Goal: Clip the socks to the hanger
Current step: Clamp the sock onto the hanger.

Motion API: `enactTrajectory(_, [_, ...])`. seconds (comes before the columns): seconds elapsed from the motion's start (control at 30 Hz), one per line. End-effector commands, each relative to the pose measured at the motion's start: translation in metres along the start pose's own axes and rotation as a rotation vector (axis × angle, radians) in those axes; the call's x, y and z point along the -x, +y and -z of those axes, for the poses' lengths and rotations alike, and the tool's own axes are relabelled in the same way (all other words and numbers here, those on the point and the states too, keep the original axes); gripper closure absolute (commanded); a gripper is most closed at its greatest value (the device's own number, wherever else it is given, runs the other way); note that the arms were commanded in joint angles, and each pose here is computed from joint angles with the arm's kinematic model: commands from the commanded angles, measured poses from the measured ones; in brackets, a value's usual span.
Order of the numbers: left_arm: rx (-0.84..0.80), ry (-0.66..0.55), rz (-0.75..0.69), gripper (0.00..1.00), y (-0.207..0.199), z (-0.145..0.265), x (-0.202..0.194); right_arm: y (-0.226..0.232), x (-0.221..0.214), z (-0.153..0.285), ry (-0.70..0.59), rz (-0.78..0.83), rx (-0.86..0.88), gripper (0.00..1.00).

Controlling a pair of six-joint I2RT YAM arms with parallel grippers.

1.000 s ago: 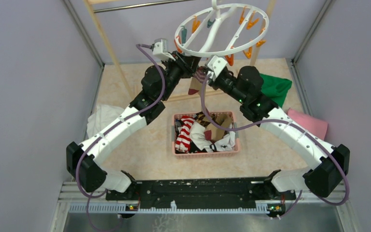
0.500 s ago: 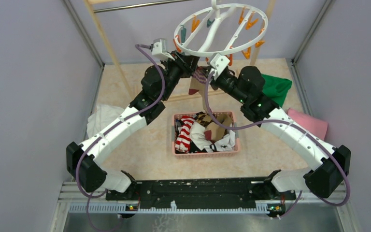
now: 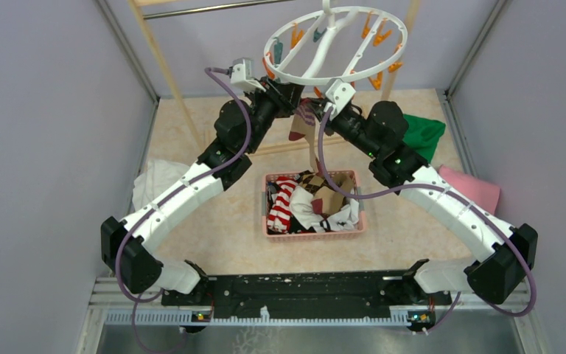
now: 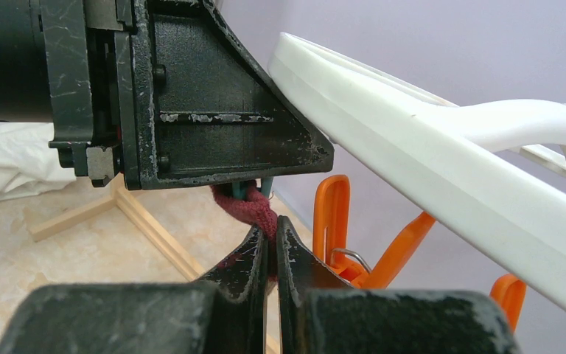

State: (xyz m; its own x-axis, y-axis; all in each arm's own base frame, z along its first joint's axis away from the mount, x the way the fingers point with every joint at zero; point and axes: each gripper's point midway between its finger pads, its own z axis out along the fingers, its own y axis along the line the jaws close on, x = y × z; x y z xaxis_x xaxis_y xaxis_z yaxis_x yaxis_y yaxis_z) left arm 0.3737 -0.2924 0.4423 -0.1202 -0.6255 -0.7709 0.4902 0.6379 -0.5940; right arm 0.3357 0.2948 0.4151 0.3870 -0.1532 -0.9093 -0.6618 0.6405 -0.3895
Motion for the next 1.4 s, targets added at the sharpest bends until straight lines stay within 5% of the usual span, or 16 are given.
enactTrajectory(0.0, [-0.009, -0.057, 0.022, 0.95, -0.007, 0.004, 0.020, -0.009, 0.041, 0.007, -0.115, -0.003, -0.032, 1.00])
enactTrajectory(0.37, [-0.018, -0.066, 0.035, 0.57, -0.012, 0.006, 0.025, -0.005, 0.035, 0.008, -0.101, -0.007, -0.021, 1.00])
enactTrajectory(0.73, [-0.018, -0.071, 0.041, 0.36, -0.014, 0.012, 0.032, -0.004, 0.035, 0.007, -0.105, -0.020, -0.016, 0.99])
enactTrajectory(1.0, [-0.020, -0.065, 0.022, 0.19, -0.017, 0.033, 0.043, 0.002, 0.030, 0.014, -0.078, -0.037, 0.018, 0.59])
enactTrajectory(1.37, [-0.117, 0.019, -0.085, 0.11, -0.021, 0.093, 0.036, 0.028, 0.001, 0.062, 0.067, -0.087, 0.208, 0.34])
